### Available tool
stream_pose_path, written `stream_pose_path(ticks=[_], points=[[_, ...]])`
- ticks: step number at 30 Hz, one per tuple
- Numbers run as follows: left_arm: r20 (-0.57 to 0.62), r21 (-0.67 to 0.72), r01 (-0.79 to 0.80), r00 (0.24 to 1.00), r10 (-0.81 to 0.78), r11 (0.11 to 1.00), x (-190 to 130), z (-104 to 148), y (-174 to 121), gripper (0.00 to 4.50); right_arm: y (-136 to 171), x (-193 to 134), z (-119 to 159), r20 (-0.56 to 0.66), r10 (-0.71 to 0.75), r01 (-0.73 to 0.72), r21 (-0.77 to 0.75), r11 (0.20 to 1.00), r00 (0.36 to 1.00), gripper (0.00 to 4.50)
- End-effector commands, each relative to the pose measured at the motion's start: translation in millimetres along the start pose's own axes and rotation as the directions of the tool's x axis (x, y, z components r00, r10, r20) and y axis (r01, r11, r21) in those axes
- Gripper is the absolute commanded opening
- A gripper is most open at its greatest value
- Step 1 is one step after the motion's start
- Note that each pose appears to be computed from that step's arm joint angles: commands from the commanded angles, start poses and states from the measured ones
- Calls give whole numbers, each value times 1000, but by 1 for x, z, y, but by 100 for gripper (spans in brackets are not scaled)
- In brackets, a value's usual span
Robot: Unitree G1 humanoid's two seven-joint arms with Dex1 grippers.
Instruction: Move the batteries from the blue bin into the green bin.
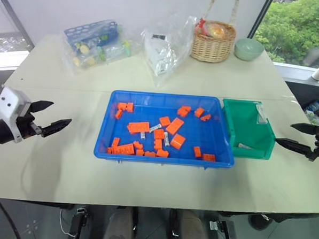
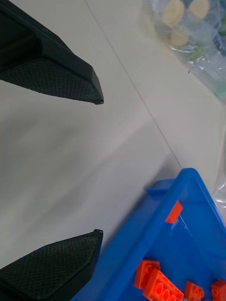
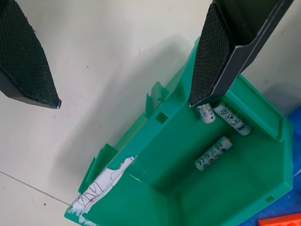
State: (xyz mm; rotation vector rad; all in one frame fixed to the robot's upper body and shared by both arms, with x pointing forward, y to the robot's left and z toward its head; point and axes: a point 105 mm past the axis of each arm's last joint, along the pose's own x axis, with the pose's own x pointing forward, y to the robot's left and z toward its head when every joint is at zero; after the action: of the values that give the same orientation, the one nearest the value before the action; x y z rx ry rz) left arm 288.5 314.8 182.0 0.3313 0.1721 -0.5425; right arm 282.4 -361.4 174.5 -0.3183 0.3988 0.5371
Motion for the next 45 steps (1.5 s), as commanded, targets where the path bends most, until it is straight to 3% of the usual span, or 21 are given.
stream_pose_path(ticks=[1,11,20,26,31,38,45], points=[[30,65,-25,999,23,998,-5,18,6,450,0,-2,10,41,-14,15,-21,1000,999,448],[43,50,-17,999,15,999,3,20,3,450,-4,0,7,41,-50,49,8,999,998,448],[65,58,97,993,-100,994,11,32,-22,450,6,17,50,93,35,-25,-101,995,995,448],[61,101,291,953,-298,951,16,50,-59,450,63,67,126,218,305,-252,-241,937,927,448],[44,126,379,921,-387,917,17,54,-80,450,138,130,167,219,508,-422,-340,840,833,448],[26,126,420,904,-427,899,12,50,-97,450,242,201,172,128,678,-587,-401,703,724,448],[18,111,410,910,-414,906,5,46,-105,450,276,238,157,32,703,-631,-413,657,710,448]])
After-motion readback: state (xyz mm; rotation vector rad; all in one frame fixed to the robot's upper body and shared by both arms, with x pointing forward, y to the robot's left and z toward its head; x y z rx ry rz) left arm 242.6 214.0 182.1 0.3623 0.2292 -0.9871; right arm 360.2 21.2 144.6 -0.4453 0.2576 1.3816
